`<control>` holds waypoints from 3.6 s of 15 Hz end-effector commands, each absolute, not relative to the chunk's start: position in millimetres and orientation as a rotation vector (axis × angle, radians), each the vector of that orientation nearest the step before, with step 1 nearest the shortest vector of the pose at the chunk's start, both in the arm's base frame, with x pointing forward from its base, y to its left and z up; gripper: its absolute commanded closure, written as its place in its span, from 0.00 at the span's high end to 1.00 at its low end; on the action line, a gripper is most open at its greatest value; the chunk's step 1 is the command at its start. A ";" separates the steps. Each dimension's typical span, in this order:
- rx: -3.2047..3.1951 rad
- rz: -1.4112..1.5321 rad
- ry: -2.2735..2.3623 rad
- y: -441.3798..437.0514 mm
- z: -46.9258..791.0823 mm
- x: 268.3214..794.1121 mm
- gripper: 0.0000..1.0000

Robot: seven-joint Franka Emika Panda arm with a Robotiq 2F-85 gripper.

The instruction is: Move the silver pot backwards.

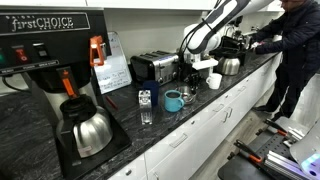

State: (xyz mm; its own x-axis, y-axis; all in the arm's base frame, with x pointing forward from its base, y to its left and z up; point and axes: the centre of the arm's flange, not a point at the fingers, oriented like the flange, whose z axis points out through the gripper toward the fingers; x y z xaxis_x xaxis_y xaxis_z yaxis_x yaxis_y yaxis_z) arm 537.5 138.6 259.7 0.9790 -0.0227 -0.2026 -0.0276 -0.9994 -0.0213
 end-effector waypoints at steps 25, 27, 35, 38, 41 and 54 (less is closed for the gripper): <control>-2.935 0.030 0.214 126.3 399.9 580.9 0.01; -2.941 -0.003 0.155 148.5 413.7 590.9 0.01; -2.934 -0.037 0.008 212.3 415.2 594.3 0.06; -2.936 -0.030 0.001 211.9 414.3 597.7 0.06; -2.937 -0.023 -0.001 211.8 415.7 597.8 0.06; -2.900 -0.166 -0.151 288.2 433.7 635.3 0.01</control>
